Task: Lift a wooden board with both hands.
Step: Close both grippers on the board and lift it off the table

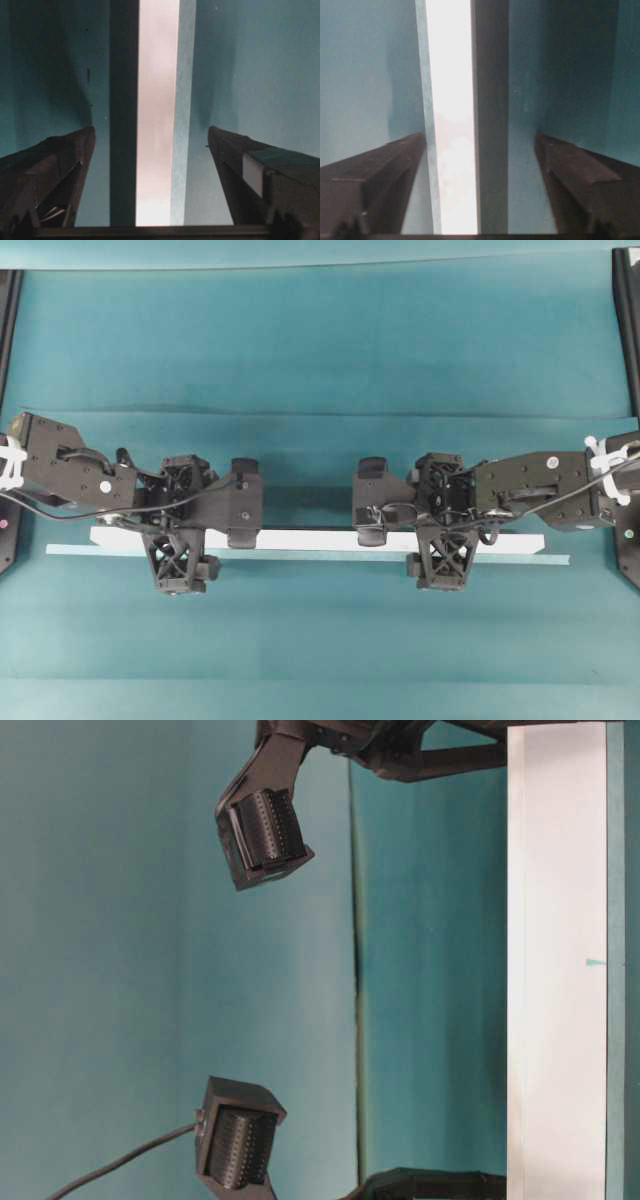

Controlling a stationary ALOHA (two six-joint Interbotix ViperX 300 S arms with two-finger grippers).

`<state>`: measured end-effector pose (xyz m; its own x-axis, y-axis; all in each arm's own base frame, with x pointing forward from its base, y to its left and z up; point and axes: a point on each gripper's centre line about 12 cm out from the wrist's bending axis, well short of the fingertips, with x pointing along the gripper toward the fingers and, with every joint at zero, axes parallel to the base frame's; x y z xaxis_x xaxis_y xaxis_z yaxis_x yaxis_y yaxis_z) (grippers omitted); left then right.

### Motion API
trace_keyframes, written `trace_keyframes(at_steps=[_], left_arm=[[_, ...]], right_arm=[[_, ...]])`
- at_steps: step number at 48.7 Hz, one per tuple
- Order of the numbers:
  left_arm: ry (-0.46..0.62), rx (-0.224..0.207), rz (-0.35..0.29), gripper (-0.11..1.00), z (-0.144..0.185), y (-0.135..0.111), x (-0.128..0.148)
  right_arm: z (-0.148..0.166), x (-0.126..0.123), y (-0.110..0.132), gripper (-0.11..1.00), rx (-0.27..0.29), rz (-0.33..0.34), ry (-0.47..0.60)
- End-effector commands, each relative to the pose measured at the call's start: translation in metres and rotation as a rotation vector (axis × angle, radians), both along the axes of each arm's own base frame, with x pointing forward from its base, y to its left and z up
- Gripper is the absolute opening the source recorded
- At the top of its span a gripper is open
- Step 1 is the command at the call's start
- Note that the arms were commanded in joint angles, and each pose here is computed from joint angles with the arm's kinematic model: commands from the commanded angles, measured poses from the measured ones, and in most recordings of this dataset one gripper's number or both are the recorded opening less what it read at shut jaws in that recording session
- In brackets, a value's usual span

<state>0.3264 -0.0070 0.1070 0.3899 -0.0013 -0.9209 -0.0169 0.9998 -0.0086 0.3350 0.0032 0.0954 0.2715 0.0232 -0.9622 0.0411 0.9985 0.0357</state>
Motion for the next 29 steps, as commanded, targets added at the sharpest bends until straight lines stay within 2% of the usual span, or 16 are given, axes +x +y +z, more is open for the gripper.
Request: trace_keyframes(at_steps=[1, 5, 7, 11, 13, 16, 29], left_arm=[[-0.015, 0.0, 0.0, 0.88, 0.0039, -0.0001, 0.0019], [-0.014, 0.002, -0.004, 0.75, 0.0038, 0.0, 0.0018], [-0.014, 0.003, -0.004, 0.65, 0.0038, 0.0005, 0.0018], [-0.018, 0.001, -0.004, 0.41, 0.0051, -0.0001, 0.0028], [-0.017, 0.002, -0.004, 0.29, 0.0046, 0.0, 0.0027], [-0.018, 0.0, 0.0, 0.18, 0.0049, 0.0004, 0.0037], [-0.017, 0.002, -0.006, 0.17, 0.0046, -0.0001, 0.0027]], right_arm=[[-0.0019, 0.0004, 0.001, 0.81, 0.001, -0.005, 0.008], [-0.0008, 0.001, 0.0011, 0.64, 0.005, -0.014, 0.014], [-0.0016, -0.0001, 0.0011, 0.51, 0.007, -0.018, 0.025], [-0.0014, -0.0003, 0.0012, 0.28, 0.009, -0.024, 0.036], [-0.0008, 0.0002, 0.0017, 0.21, 0.009, -0.022, 0.037], [-0.0009, 0.0005, 0.0028, 0.21, 0.009, -0.019, 0.039], [-0.0006, 0.0007, 0.0049, 0.21, 0.009, -0.014, 0.039]])
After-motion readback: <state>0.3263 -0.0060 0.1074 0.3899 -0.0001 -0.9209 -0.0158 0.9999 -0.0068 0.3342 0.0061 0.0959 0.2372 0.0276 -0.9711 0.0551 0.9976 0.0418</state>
